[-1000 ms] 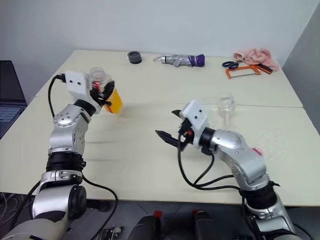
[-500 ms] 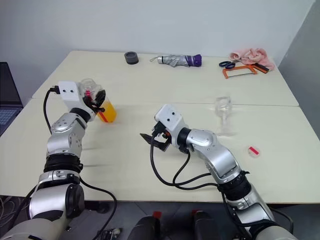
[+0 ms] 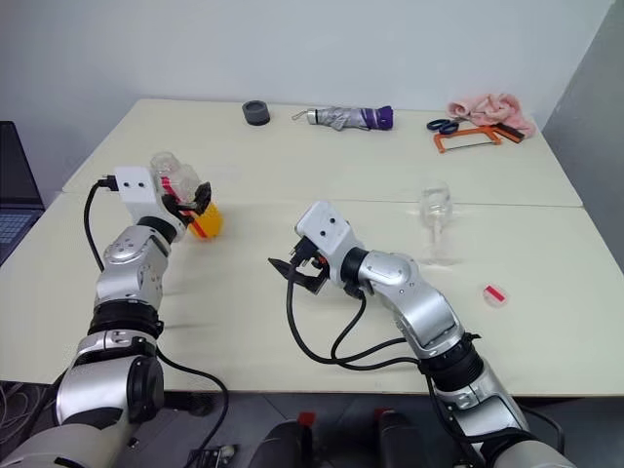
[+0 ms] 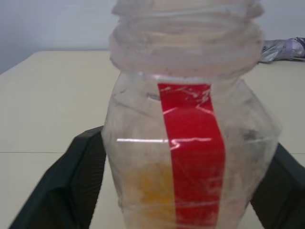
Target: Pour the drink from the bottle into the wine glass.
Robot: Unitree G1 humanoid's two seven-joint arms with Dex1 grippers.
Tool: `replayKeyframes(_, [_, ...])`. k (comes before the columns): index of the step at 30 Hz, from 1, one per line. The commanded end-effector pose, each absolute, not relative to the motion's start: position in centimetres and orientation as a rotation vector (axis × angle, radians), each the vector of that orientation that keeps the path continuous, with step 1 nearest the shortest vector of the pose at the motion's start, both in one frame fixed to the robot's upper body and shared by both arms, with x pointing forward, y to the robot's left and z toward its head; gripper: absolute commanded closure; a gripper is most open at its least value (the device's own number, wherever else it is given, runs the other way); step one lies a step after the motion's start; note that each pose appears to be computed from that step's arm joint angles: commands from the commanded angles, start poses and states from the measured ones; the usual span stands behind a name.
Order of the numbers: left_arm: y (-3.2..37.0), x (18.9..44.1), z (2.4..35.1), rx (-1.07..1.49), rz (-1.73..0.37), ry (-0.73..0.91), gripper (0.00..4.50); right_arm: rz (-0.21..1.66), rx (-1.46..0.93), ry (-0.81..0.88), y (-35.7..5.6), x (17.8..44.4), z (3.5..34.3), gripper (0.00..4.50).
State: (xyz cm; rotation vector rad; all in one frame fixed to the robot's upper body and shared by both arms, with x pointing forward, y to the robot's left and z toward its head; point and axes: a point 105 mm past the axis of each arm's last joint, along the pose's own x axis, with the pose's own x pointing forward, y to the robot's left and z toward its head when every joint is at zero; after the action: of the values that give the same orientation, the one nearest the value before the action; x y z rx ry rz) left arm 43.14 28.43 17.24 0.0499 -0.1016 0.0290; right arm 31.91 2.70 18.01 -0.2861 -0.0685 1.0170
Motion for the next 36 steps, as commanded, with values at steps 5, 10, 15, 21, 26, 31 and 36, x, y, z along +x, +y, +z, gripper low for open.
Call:
replayKeyframes(5, [27.2,42.5,18.1,0.103,-0.018,-0.167,0.06,1.035,-0.307,-0.146,2.6,31.3,19.9,0.0])
replayKeyframes(10, [27.5,41.7,16.7,0.119,0.028,-0.149,0.06,1.032,-0.321,-0.134,2.2,31.4,19.5,0.0])
replayKeyframes(15, [28.2,40.7,15.2,0.134,0.075,-0.115,0.06,1.037,-0.327,-0.122,1.9,31.2,19.1,0.0])
replayKeyframes(21, [28.1,39.8,14.1,0.14,0.088,-0.1,0.06,1.034,-0.331,-0.119,1.5,31.1,19.0,0.0])
replayKeyframes(26, [26.1,37.8,12.1,0.084,0.043,-0.077,0.06,0.993,-0.322,-0.113,0.0,31.0,19.1,0.0])
replayKeyframes(31, [22.3,35.5,10.9,0.062,-0.075,-0.058,0.06,0.908,-0.246,-0.112,-2.8,31.1,20.6,0.0])
replayKeyframes(36, [16.0,33.5,12.5,0.065,-0.442,-0.106,0.06,0.714,-0.055,-0.074,-7.6,33.0,23.5,0.0])
